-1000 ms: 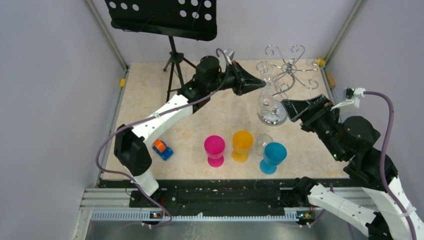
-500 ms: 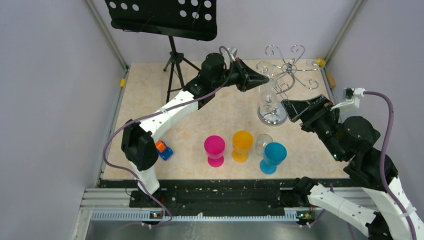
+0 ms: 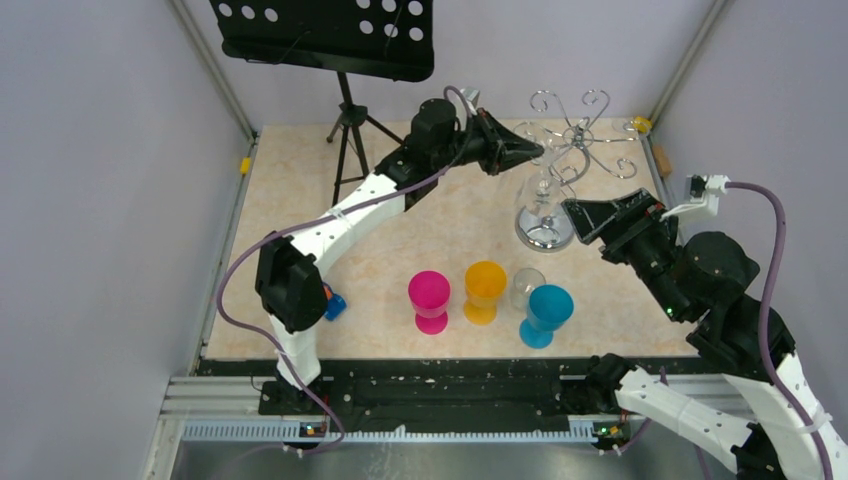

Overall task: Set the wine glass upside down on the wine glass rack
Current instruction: Turn the wine glass upside down at the wine rack.

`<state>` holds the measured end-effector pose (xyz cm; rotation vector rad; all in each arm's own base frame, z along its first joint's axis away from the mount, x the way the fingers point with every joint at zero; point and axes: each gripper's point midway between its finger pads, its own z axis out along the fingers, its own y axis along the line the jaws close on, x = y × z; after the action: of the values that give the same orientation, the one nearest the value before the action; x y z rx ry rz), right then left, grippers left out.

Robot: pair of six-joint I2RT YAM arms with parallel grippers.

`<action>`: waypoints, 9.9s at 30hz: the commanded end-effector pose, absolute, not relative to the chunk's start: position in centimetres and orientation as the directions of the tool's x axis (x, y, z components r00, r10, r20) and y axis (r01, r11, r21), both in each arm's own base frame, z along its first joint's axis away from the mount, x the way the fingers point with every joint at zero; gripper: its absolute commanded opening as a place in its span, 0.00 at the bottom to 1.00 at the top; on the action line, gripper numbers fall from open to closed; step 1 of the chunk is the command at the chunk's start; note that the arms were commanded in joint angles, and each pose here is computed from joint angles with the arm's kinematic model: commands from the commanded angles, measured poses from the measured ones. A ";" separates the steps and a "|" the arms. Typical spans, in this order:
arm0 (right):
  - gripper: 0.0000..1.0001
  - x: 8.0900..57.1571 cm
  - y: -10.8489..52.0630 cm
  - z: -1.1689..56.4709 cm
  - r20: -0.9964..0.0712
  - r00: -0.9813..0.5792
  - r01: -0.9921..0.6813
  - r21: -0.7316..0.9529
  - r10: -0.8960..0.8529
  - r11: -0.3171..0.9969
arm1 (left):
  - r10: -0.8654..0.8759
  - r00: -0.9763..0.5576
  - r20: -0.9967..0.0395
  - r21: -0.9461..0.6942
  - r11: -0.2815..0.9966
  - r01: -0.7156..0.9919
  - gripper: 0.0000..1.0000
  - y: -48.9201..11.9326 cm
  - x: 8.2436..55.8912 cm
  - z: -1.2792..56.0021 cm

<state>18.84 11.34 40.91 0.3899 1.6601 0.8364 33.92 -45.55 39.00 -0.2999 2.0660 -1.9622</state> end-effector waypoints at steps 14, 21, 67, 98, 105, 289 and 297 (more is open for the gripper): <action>0.80 19.2 11.2 41.9 -0.711 -0.237 -0.190 0.703 0.662 0.686 | -0.332 -0.933 -0.135 -0.988 -0.030 0.154 0.00 -46.7 33.7 44.0; 0.80 19.3 11.3 41.8 -0.712 -0.240 -0.190 0.701 0.660 0.687 | -0.317 -0.938 -0.142 -0.987 -0.025 0.158 0.00 -47.4 33.4 43.7; 0.80 18.5 7.1 41.0 -0.752 -0.159 -0.067 0.655 0.640 0.753 | -0.316 -0.930 -0.188 -0.982 0.047 0.182 0.00 -50.8 33.4 42.9; 0.79 18.7 7.2 40.3 -0.776 -0.178 -0.049 0.621 0.605 0.782 | -0.326 -0.911 -0.252 -0.968 0.080 0.239 0.00 -49.1 31.0 43.7; 0.79 18.6 7.3 40.6 -0.771 -0.180 -0.063 0.628 0.610 0.776 | -0.293 -0.927 -0.235 -0.972 0.053 0.229 0.00 -48.2 29.3 44.1; 0.81 17.7 5.5 41.4 -0.792 -0.131 -0.057 0.606 0.596 0.793 | -0.344 -0.905 -0.251 -0.967 0.128 0.219 0.80 -49.8 28.1 43.2; 0.83 18.0 5.9 41.1 -0.793 -0.142 -0.060 0.604 0.592 0.795 | -0.318 -0.916 -0.245 -0.970 0.095 0.226 0.88 -48.6 26.5 44.2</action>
<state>17.94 6.17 40.45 0.4268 1.6483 0.5971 28.40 -50.26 41.04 -0.1473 2.0550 -1.8157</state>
